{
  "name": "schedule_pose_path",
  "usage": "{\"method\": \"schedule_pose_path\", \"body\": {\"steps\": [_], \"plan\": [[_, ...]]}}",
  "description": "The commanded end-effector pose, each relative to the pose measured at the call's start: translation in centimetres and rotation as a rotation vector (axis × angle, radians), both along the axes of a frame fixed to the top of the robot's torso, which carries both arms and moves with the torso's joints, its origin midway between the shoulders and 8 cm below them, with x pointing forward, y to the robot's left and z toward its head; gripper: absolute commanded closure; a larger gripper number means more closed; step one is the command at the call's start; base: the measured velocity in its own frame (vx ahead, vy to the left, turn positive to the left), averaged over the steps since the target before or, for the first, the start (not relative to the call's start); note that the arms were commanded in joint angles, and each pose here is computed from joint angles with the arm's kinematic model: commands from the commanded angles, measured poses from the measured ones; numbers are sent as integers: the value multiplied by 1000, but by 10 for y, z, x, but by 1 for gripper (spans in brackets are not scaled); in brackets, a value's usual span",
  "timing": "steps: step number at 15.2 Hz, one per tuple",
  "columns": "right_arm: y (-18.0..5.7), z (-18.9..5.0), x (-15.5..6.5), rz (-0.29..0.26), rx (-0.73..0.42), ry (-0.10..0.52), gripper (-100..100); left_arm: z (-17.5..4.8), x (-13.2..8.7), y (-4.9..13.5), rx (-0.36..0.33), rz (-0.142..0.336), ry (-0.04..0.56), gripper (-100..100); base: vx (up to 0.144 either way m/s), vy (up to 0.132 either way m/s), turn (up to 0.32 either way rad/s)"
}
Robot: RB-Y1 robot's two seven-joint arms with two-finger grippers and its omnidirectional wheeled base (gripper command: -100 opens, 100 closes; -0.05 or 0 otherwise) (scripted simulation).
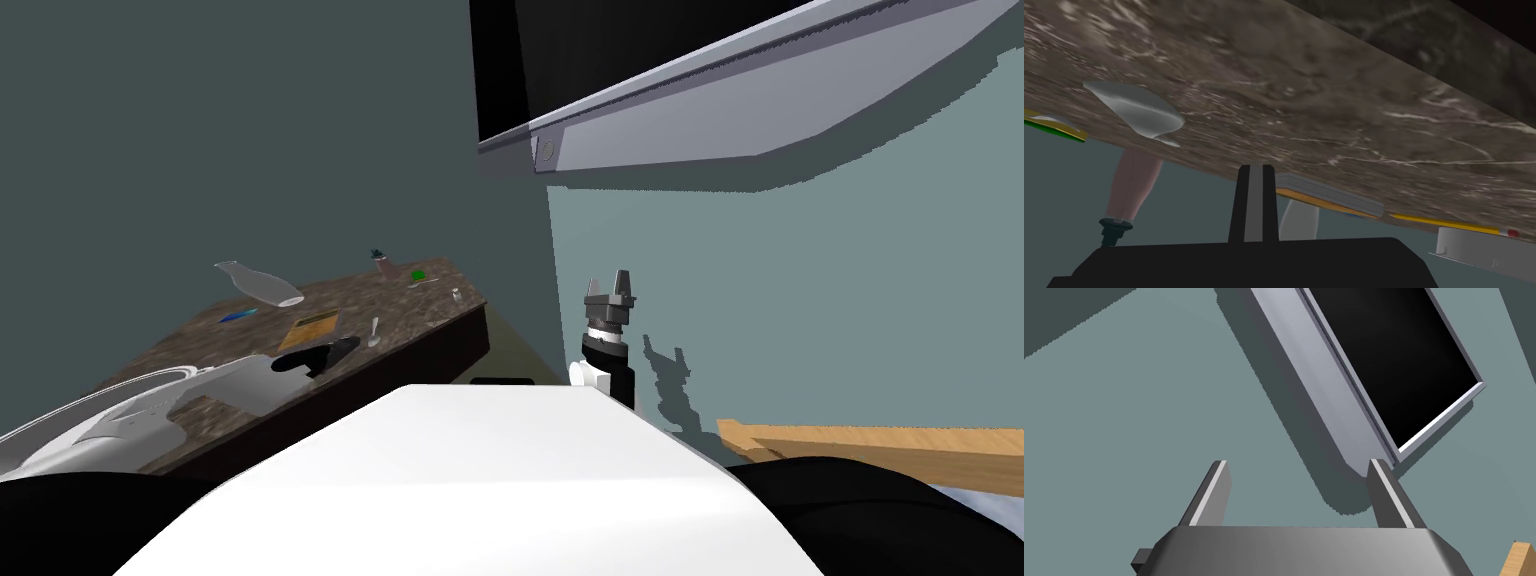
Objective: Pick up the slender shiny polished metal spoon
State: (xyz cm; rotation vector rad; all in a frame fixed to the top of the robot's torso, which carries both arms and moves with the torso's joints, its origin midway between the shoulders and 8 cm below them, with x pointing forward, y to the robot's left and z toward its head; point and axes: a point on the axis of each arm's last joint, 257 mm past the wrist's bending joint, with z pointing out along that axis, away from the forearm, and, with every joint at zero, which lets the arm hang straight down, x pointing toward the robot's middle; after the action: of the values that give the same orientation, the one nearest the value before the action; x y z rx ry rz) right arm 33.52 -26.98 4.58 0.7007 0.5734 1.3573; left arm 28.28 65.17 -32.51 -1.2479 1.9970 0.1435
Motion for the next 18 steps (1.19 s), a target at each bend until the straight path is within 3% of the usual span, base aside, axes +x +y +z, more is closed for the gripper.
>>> {"method": "schedule_pose_path", "body": {"steps": [1, 2, 3, 10, 11, 12, 18], "plan": [[0, 0, 0, 0, 0, 0, 0, 5, 3, -6, 0, -19, 0, 100, 48, -45, 130], [0, 0, 0, 0, 0, 0, 0, 3, 1, -3, 0, -9, 0, 100, 27, -28, 47], [0, 0, 0, 0, 0, 0, 0, 26, 25, -4, 19, -39, -45, -100, 12, -24, 29], [0, 0, 0, 0, 0, 0, 0, 70, 69, -18, 48, -110, -124, -100, 5, -28, 11], [0, 0, 0, 0, 0, 0, 0, 55, 43, -6, 84, -98, -44, -100, 47, -47, -210], [0, 0, 0, 0, 0, 0, 0, 45, 30, -2, 96, -96, -4, -100, 80, -64, -247], [0, 0, 0, 0, 0, 0, 0, 22, -5, 6, 125, -99, 103, -100, 58, -46, -35]]}}
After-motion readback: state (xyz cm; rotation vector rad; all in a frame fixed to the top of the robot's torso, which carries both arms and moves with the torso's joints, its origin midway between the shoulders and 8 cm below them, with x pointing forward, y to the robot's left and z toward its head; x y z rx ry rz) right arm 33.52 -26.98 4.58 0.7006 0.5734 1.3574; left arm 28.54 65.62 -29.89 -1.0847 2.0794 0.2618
